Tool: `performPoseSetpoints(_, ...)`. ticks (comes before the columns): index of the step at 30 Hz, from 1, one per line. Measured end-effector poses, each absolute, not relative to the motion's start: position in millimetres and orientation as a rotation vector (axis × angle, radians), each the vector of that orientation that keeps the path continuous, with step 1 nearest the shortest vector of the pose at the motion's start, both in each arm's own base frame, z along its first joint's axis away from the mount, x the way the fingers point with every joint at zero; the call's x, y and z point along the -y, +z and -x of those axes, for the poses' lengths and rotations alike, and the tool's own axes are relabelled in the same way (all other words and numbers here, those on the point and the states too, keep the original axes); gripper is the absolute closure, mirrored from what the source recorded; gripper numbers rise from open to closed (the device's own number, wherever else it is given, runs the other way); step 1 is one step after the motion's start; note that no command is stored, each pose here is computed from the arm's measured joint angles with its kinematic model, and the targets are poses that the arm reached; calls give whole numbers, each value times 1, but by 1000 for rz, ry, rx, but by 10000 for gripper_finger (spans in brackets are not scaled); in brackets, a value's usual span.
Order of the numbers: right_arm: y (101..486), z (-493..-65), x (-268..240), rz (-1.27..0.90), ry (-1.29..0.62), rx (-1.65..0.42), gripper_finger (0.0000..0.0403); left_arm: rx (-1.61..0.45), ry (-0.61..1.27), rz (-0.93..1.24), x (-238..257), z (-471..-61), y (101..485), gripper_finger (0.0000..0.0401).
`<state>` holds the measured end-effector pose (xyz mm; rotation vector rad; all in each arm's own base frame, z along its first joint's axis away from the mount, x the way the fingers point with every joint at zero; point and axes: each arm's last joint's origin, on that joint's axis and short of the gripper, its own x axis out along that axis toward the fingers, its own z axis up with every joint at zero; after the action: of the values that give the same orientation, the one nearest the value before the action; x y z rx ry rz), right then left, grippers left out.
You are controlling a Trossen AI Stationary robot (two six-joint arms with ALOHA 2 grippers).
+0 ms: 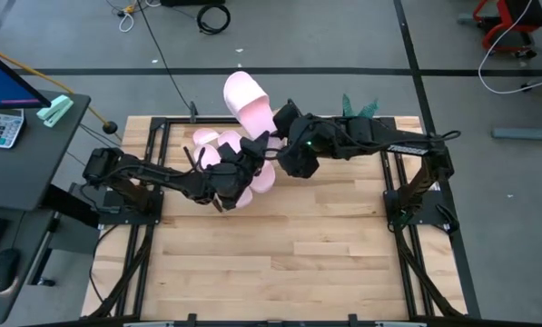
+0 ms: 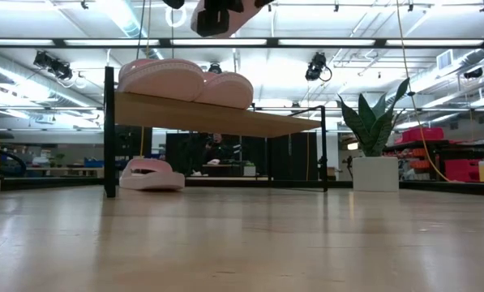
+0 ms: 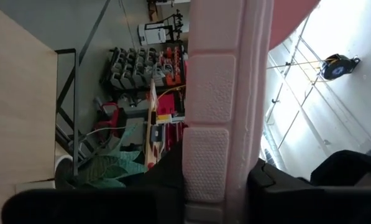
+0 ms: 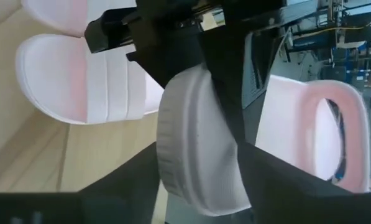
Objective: Pick and place slides into the shelf
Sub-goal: Put the pink slipper on the shelf
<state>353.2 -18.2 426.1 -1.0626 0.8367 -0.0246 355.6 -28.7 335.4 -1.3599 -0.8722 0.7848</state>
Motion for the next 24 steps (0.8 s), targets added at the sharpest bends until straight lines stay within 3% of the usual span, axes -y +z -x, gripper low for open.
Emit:
performPoseSetpoints(6,425,-354,14,1058,-37,-844,262,883,794,1353,26,-356,336,326)
performPoseSetpoints(12,425,-353,13,1069,-63,-860,321,872,793,1343,25,-356,336,296)
performPoseSetpoints(24,425,-352,32,1039,-99,-879,334,866,798,1333,25,-356,336,255)
